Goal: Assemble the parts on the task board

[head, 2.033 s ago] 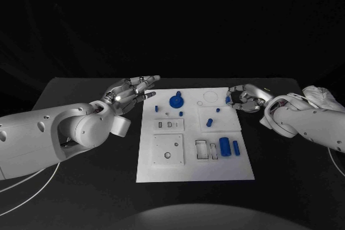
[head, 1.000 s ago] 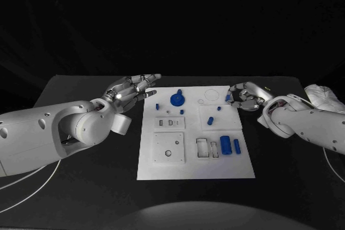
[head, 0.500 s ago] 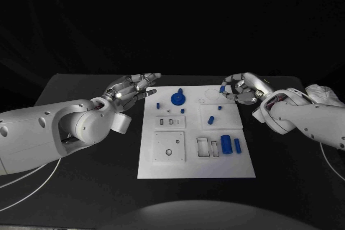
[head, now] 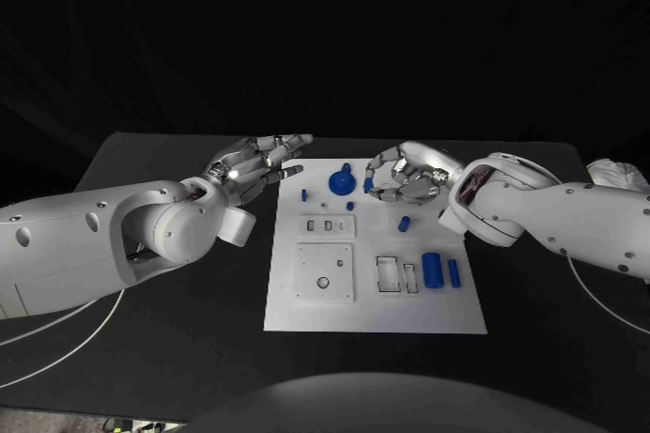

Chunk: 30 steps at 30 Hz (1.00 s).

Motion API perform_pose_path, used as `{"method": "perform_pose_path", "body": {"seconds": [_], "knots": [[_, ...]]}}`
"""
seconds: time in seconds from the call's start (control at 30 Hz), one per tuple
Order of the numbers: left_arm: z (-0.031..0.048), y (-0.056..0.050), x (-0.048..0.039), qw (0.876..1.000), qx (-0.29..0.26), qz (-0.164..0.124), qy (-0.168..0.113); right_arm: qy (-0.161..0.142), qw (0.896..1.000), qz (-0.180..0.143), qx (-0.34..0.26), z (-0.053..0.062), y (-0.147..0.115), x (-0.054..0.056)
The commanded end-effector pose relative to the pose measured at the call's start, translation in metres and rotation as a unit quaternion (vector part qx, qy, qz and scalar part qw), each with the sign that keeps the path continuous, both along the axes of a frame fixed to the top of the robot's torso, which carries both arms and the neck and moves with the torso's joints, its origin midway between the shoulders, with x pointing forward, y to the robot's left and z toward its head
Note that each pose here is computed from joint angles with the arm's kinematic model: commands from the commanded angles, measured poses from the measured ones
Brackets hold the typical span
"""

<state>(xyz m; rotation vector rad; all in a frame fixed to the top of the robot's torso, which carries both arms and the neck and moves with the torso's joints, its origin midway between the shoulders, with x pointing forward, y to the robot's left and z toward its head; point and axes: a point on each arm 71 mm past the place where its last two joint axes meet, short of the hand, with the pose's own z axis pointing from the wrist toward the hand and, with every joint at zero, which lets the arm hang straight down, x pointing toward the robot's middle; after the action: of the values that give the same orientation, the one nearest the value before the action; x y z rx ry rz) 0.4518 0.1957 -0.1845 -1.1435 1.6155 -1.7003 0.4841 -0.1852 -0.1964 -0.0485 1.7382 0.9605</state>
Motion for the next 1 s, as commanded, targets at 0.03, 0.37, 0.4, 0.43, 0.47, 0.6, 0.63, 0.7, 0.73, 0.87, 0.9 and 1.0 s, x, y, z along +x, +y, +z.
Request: {"method": "perform_pose_path", "body": {"seconds": [0.03, 0.37, 0.4, 0.43, 0.47, 0.6, 0.63, 0.7, 0.73, 0.87, 0.9, 1.0], "knots": [[0.0007, -0.003, -0.0006, 1.0, -0.003, -0.009, 0.0, 0.056, 0.995, 0.041, -0.074, -0.012, 0.015, -0.006], [0.0004, -0.008, 0.0005, 1.0, -0.004, -0.015, -0.001, 0.063, 0.987, 0.068, -0.128, -0.018, 0.042, -0.004], [0.0003, -0.009, 0.0008, 1.0, -0.004, -0.015, -0.001, 0.062, 0.987, 0.069, -0.131, -0.019, 0.044, -0.004], [0.0002, -0.009, 0.001, 1.0, -0.004, -0.015, -0.001, 0.062, 0.987, 0.07, -0.133, -0.019, 0.046, -0.004], [0.0001, -0.009, 0.0012, 1.0, -0.004, -0.015, -0.001, 0.061, 0.986, 0.071, -0.135, -0.019, 0.047, -0.004], [-0.0002, -0.009, 0.0017, 1.0, -0.003, -0.015, -0.001, 0.053, 0.985, 0.076, -0.142, -0.02, 0.053, -0.004], [-0.0002, -0.009, 0.0017, 1.0, -0.003, -0.015, -0.001, 0.051, 0.985, 0.077, -0.144, -0.021, 0.055, -0.004], [-0.0002, -0.009, 0.0018, 1.0, -0.004, -0.015, -0.001, 0.049, 0.985, 0.077, -0.146, -0.021, 0.056, -0.004], [-0.0002, -0.01, 0.0018, 1.0, -0.004, -0.015, -0.001, 0.048, 0.985, 0.077, -0.147, -0.021, 0.057, -0.004], [-0.0002, -0.01, 0.0017, 1.0, -0.004, -0.016, -0.001, 0.044, 0.985, 0.073, -0.152, -0.022, 0.057, -0.004], [-0.0002, -0.01, 0.0017, 1.0, -0.004, -0.016, -0.001, 0.044, 0.985, 0.073, -0.153, -0.022, 0.057, -0.004], [-0.0001, -0.01, 0.0017, 1.0, -0.004, -0.016, -0.002, 0.043, 0.985, 0.07, -0.155, -0.023, 0.057, -0.003]]}}
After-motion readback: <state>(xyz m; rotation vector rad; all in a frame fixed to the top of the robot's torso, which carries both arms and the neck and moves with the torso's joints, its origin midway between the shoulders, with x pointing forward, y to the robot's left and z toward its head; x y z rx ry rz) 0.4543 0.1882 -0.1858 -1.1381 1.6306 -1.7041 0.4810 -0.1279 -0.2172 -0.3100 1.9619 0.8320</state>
